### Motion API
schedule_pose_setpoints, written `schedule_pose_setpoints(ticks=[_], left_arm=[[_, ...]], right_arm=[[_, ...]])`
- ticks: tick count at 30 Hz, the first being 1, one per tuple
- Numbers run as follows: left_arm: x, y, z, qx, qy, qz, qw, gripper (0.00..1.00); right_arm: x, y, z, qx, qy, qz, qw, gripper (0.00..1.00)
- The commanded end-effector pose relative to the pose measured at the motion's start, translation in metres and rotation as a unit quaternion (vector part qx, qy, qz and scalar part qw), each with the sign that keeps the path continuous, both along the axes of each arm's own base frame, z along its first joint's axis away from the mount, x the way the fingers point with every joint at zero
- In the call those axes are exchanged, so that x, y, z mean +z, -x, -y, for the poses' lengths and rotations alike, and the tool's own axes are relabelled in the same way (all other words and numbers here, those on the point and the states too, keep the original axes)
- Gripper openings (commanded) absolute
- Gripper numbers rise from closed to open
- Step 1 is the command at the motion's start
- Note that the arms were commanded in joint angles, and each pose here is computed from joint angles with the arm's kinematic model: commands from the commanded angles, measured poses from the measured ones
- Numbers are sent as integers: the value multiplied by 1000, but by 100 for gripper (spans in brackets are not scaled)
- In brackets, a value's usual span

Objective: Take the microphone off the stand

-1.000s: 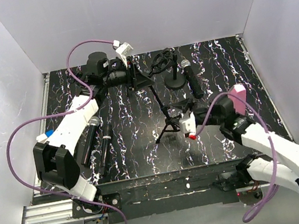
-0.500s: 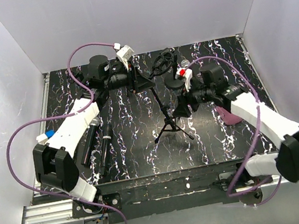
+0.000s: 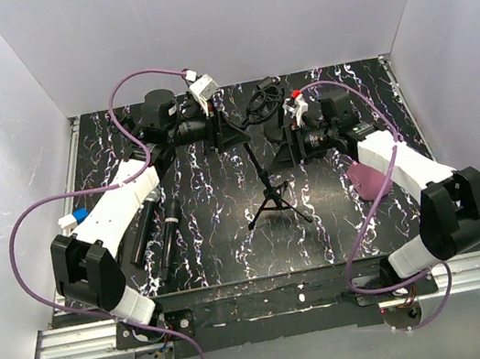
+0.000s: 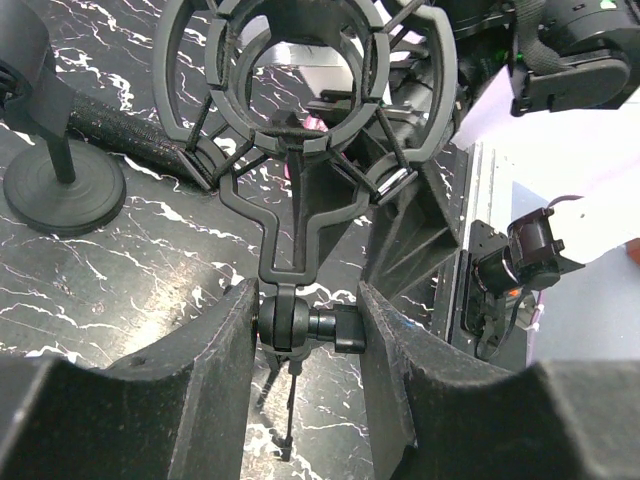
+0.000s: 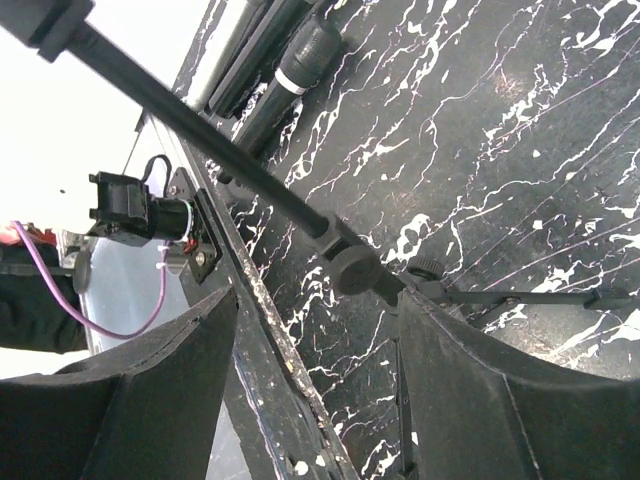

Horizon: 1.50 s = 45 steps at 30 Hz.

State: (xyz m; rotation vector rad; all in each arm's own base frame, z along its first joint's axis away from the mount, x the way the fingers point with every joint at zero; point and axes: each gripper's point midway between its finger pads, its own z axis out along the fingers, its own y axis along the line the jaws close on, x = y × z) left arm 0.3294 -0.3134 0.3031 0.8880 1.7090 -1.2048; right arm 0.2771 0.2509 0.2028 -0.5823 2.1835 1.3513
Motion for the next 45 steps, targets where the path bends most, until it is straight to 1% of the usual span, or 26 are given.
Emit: schedule_pose_setpoints(ticks=[1, 5, 8, 11, 15, 17, 18, 19, 21, 23, 26, 30, 36, 40, 45], left_arm=[[26, 12, -4, -9, 11, 41, 999, 0], [27, 11, -5, -9, 9, 49, 999, 0], [27, 10, -5, -7, 8, 50, 999, 0], [25, 11, -5, -9, 7, 50, 999, 0], [24, 11, -5, -11, 7, 49, 999, 0], [23, 11, -5, -10, 7, 49, 999, 0], [23, 11, -5, -10, 6, 49, 999, 0], [24, 11, -5, -10, 6, 51, 999, 0], [24, 10, -5, -11, 6, 52, 999, 0], [23, 10, -6, -12, 6, 48, 999, 0], [23, 8, -7, -13, 10, 45, 999, 0], [27, 3, -10, -8, 11, 47, 999, 0], [26, 2, -12, -5, 8, 47, 999, 0], [26, 1, -13, -5, 10, 48, 999, 0], [25, -2, -14, -2, 12, 43, 999, 0]], right_arm=[[2, -17, -6, -10, -7, -7, 1000, 71], [-36, -13, 4, -7, 41, -15, 999, 69], [-59, -18, 20, -42, 71, -37, 996, 66], [-68, -29, 37, -73, 80, -53, 993, 65], [-86, -31, 52, -81, 117, -53, 988, 65], [-74, -29, 47, -65, 97, -38, 992, 63], [-61, -28, 41, -50, 73, -28, 996, 63], [-40, -25, 31, -27, 33, -15, 999, 64], [-6, -23, 18, -1, -28, -6, 1000, 68], [13, -28, 11, -4, -48, -5, 999, 71], [18, -34, 5, 0, -49, -3, 999, 72], [5, -36, 3, 3, -37, -11, 999, 73], [-18, -21, 1, 10, -13, -29, 999, 72], [-30, -28, 4, -18, 14, -30, 999, 70], [-37, -31, 1, -10, 19, -37, 999, 68]])
